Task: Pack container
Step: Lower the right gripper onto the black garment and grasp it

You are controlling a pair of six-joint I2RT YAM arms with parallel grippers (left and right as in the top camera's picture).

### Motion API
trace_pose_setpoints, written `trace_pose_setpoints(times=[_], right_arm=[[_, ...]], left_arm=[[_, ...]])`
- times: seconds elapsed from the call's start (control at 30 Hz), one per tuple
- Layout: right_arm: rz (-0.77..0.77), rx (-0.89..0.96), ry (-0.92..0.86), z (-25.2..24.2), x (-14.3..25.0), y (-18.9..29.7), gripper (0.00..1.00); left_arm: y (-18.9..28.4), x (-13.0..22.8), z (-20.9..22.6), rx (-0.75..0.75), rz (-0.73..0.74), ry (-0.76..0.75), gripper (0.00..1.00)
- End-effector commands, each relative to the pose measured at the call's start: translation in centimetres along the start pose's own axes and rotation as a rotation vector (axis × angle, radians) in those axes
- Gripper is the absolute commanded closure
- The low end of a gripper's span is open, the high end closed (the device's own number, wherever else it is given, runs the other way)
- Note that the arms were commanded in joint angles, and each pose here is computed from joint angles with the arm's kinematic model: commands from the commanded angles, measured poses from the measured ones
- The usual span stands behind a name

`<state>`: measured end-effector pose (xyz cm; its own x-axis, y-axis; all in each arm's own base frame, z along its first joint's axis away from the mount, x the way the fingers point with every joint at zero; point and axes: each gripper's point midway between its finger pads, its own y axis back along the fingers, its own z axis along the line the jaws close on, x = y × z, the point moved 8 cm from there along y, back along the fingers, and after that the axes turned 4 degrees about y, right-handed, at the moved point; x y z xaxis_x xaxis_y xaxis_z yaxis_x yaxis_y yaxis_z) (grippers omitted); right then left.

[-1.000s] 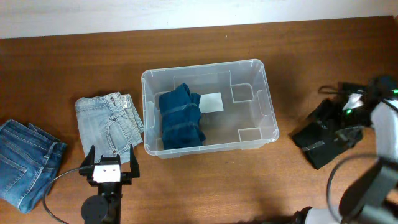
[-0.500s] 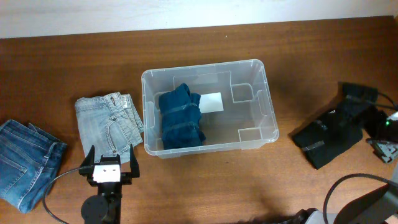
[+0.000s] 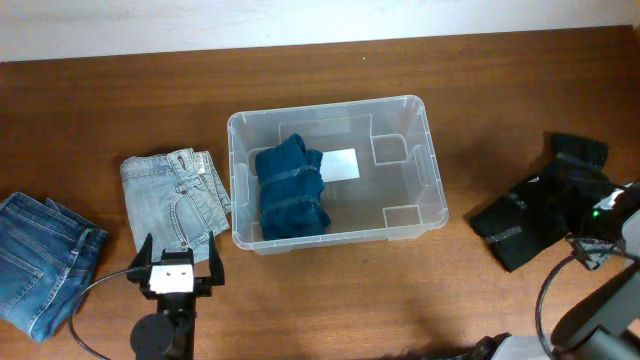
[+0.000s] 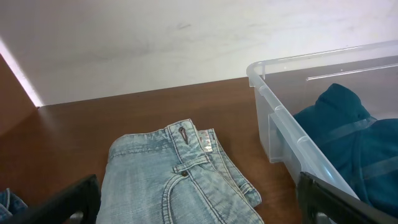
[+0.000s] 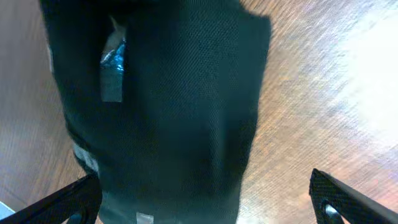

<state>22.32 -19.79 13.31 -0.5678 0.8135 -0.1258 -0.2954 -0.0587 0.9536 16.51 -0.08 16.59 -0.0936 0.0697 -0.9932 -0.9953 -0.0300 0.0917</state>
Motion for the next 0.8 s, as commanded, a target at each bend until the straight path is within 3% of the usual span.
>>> trace_pose_setpoints(times=[0.0,0.37,0.57,0.77], right_arm=[[0.054,-0.044,-0.002,0.1,0.1,-1.8,0.01],[0.199,-0.038,-0.064,-0.9,0.8,-6.1,0.00],[0.207,-0.040,-0.066,-0.9,0.9,-6.0,0.13],[0.221,-0.042,-0.070,-0.9,1.2,-6.0,0.39]], left_arm=[[0.0,0.1,0.0,0.005,-0.006,-0.012,0.00],[0.0,0.1,0.0,0.005,-0.006,-0.012,0.00],[0.0,0.1,0.0,0.005,-0.006,-0.012,0.01],[0.0,0.1,0.0,0.005,-0.006,-0.012,0.01]])
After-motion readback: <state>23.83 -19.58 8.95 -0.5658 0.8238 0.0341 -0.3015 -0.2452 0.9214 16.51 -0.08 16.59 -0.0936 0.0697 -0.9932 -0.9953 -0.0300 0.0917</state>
